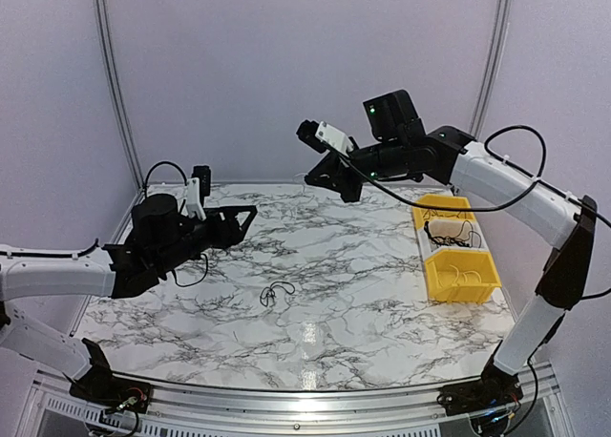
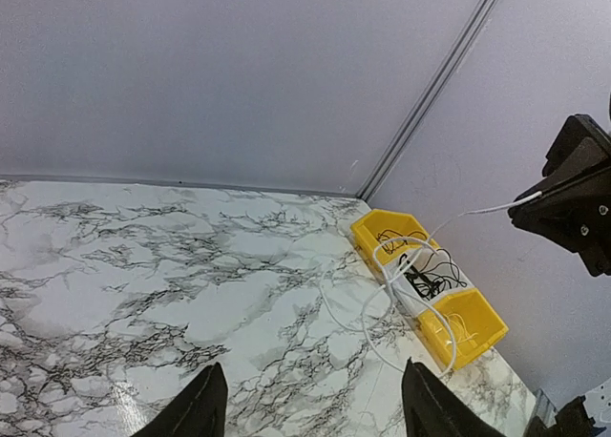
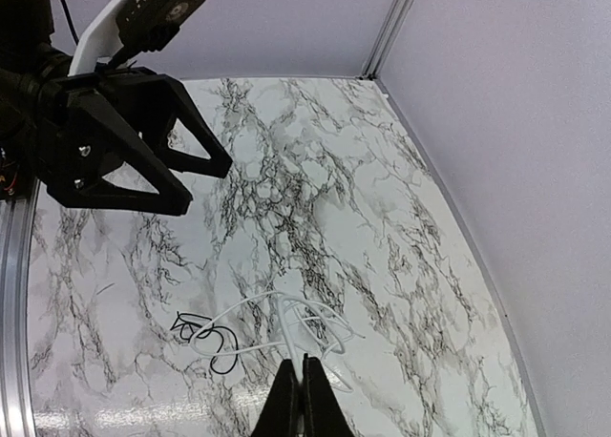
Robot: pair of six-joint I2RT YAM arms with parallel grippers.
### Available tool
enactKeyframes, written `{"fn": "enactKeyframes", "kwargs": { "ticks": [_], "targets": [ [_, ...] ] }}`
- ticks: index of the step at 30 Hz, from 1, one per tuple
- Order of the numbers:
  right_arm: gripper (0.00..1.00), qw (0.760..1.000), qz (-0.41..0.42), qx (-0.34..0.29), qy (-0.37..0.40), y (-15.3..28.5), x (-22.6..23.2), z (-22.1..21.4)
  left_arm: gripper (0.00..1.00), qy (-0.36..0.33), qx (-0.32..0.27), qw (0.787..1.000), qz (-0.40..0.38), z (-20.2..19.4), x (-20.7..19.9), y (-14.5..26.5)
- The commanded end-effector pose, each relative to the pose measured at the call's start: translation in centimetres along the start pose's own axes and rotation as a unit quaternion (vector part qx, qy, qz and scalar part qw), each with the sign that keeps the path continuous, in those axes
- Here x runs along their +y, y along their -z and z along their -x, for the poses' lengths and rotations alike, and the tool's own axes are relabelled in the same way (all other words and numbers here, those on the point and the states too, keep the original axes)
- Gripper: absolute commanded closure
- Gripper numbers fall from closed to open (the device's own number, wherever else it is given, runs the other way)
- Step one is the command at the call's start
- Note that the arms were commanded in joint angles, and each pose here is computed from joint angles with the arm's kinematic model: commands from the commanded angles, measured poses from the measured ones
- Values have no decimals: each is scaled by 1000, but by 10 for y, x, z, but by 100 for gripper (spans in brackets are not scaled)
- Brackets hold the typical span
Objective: Untangle the cables
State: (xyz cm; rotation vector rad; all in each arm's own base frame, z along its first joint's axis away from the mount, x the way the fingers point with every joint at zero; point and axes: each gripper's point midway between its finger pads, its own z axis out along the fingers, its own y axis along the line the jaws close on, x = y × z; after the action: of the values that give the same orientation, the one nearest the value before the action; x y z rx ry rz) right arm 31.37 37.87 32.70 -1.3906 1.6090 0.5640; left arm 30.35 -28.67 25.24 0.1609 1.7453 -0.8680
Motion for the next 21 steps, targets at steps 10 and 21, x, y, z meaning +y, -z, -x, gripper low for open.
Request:
{"fn": "enactKeyframes", "kwargs": {
  "ticks": [10,21],
  "targets": [
    [100,1000,16,1,15,-22,25,11,37,-15,47,998,-32,-24,-22,-50],
    [100,998,51,-28,16,-7,40,41,46,-15,86,995,47,-76,17,-92]
  ]
}}
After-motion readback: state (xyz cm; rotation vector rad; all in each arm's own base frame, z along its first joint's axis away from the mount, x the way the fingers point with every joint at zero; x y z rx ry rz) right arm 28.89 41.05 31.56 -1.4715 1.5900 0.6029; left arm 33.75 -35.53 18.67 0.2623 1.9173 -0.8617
